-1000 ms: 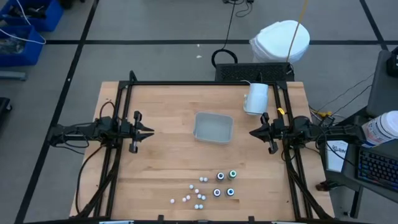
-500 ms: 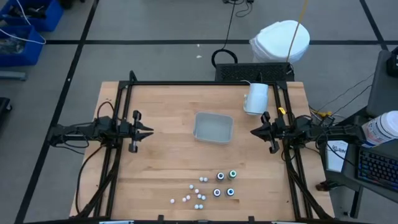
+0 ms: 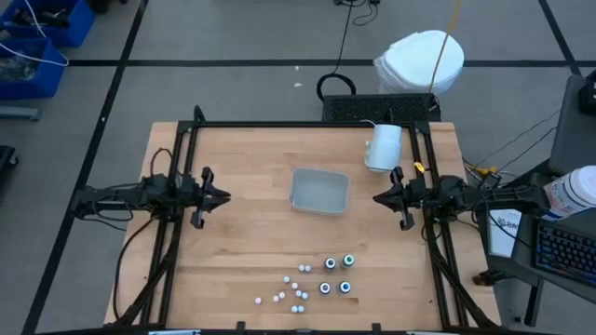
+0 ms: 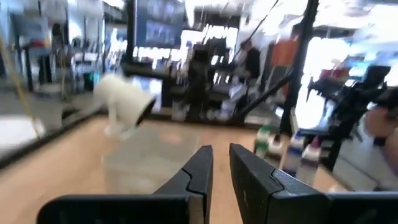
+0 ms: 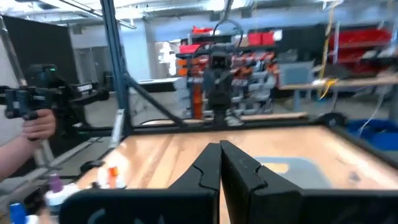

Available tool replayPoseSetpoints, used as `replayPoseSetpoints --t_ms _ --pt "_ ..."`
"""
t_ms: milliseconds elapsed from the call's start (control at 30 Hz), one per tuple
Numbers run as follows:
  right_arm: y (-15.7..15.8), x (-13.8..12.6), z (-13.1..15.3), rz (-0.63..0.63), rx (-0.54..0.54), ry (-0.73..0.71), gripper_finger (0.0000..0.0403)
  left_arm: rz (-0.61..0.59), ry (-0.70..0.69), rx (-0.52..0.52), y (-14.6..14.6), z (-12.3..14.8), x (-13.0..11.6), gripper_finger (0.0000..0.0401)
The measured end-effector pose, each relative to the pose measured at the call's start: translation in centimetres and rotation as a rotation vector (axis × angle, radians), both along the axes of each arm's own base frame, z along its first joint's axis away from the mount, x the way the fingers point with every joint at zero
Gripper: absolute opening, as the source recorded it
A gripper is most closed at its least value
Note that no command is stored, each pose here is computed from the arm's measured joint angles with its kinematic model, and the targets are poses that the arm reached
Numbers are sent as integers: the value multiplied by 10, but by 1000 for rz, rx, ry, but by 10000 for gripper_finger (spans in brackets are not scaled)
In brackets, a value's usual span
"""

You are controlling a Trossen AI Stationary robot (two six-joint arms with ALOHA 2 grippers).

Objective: Pick & Place food coloring
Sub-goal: Put the large green food coloring bottle into the gray bin

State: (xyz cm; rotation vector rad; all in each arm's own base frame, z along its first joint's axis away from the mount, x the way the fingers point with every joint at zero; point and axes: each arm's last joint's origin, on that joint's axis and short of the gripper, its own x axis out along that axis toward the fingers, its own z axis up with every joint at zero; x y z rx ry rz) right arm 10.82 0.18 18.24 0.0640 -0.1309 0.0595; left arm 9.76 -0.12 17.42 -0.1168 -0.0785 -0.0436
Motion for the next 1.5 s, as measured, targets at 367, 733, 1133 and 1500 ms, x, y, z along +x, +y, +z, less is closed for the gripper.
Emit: replayPoseSetpoints --t_ms 367,733,1133,1500 --pt "-5 10 -3 -201 -212 99 0 38 218 136 1 -18 9 63" --pt "29 53 120 -346 -433 381 0 40 188 230 1 -16 13 63" --pt "126 56 94 -302 -413 498 2 33 179 222 1 -15 13 63" --pt "125 47 17 -330 -299 436 108 26 178 236 1 -15 13 63"
